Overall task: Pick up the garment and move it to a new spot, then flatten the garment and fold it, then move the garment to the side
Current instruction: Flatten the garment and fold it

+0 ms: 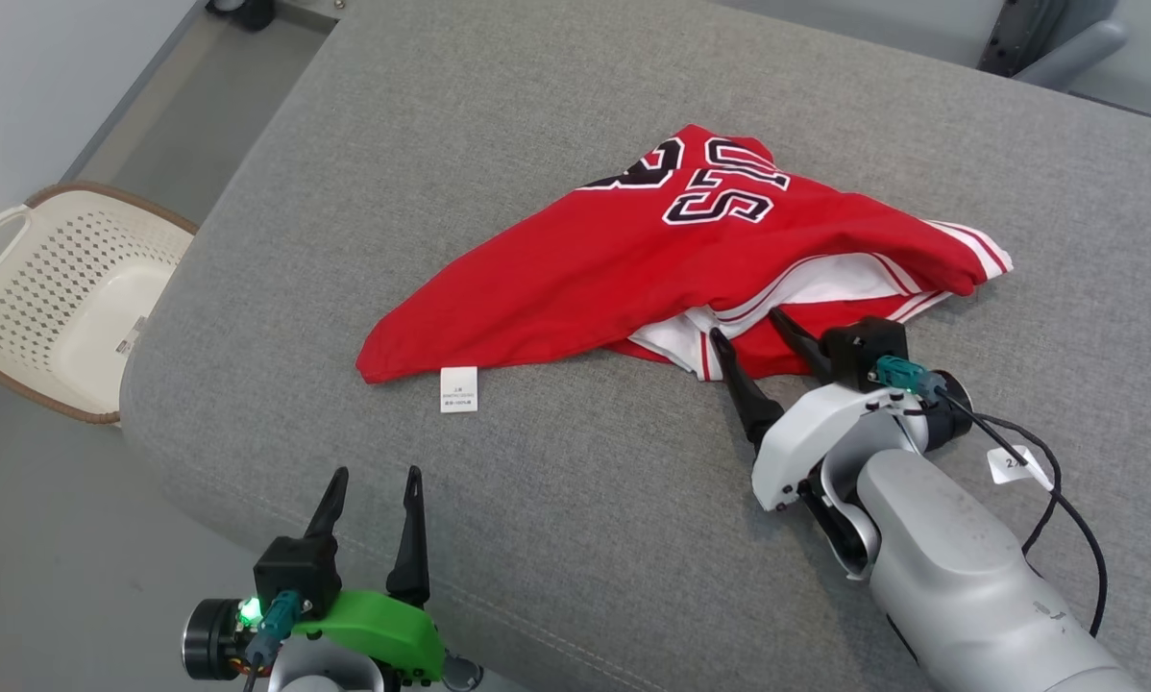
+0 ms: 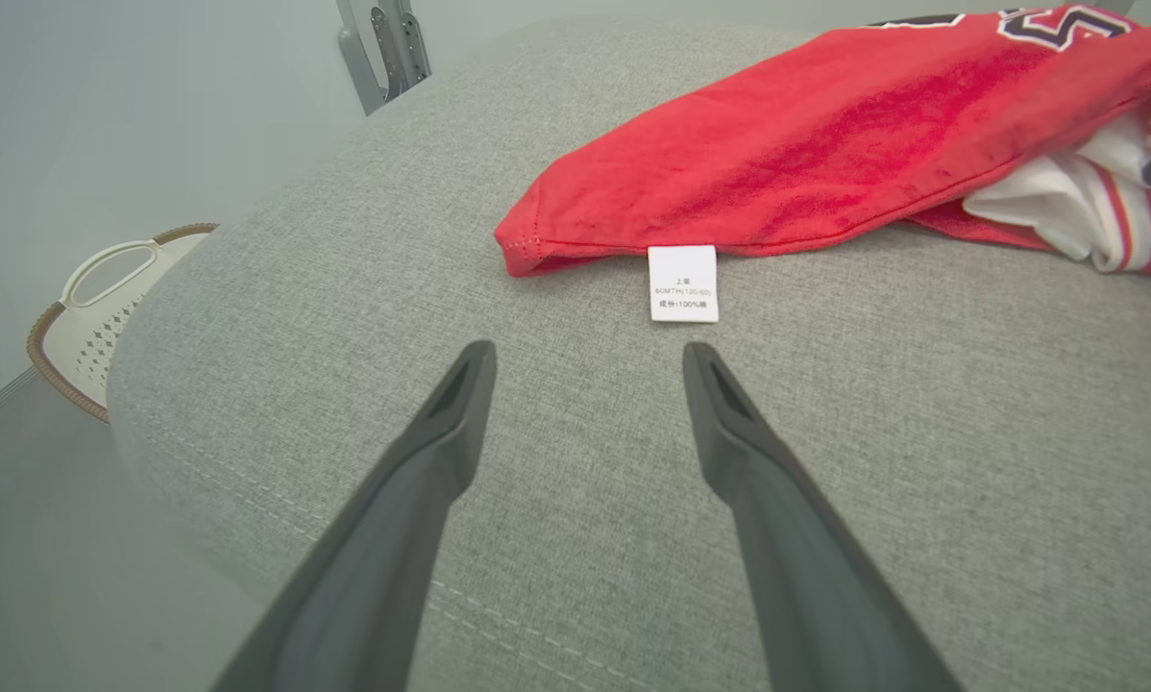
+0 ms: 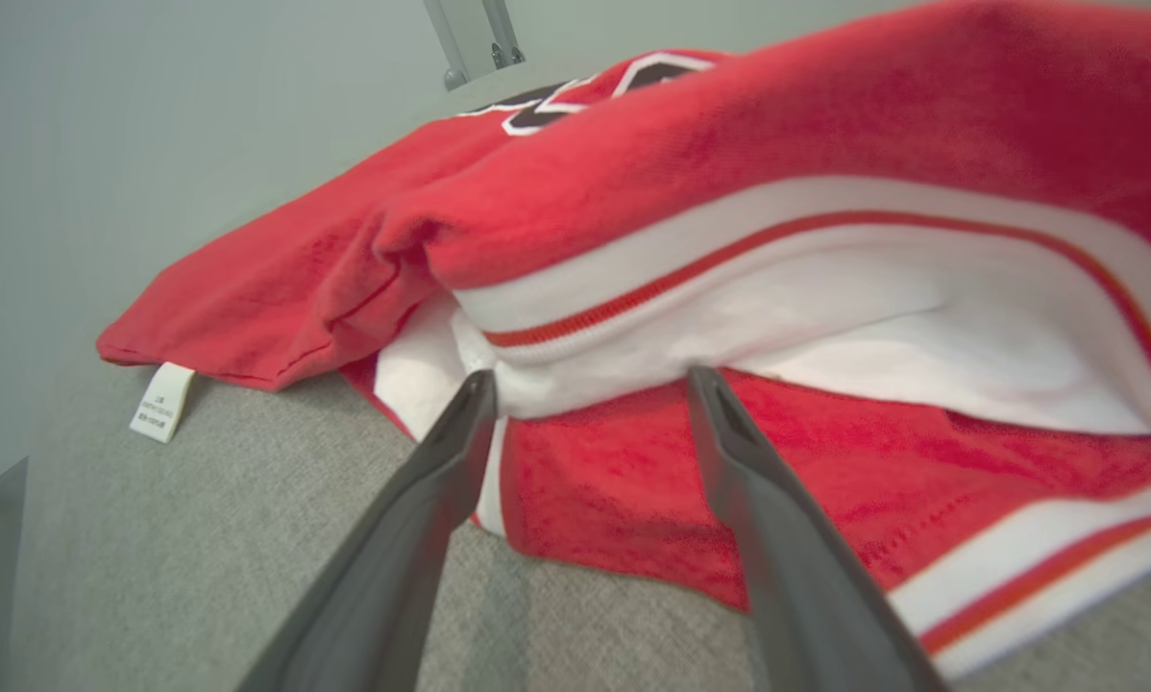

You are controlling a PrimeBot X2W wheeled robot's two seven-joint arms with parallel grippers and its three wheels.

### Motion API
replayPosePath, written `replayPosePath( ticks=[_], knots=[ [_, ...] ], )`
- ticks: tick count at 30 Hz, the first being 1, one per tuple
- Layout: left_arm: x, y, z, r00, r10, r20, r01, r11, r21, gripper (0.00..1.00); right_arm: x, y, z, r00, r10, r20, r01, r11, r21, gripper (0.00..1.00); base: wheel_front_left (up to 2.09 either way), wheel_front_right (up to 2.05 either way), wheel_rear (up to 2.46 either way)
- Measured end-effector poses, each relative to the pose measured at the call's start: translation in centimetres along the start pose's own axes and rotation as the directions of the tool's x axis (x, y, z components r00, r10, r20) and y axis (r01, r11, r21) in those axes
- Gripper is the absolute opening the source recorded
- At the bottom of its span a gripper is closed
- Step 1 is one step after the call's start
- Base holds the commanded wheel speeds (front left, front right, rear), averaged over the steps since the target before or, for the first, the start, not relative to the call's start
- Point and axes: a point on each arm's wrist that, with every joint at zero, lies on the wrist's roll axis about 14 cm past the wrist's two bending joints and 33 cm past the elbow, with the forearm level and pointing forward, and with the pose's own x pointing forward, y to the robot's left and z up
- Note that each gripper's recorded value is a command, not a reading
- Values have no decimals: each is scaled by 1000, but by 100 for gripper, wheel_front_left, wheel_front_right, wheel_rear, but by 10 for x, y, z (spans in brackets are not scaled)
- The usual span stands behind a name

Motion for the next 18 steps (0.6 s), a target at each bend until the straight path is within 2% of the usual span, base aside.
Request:
replayPosePath(
  ticks=[1,2,3,4,14,18],
  knots=[
    [0,1,-1,1000,5,-4,-5,1000,1,100,2,-1,-3,1000,0,-6,0,1000,4,97,0,0,0],
    [0,2,-2,1000,11,-8,-11,1000,2,100,4,-2,-4,1000,2,-8,-2,1000,4,42,0,0,0],
    [0,3,-3,1000,16,-12,-16,1000,3,100,5,-2,-5,1000,2,-8,-2,1000,7,15,0,0,0],
    [0,3,-4,1000,18,-17,-18,1000,2,100,6,-3,-6,1000,2,-9,-2,1000,9,0,0,0,0],
    [16,-19,3,999,-55,1,55,998,11,100,-2,-23,20,996,-51,78,50,999,13,0,0,0,0],
    [18,-26,2,997,-82,2,82,996,18,100,-23,-39,33,986,-107,125,106,994,16,0,0,0,0]
  ],
)
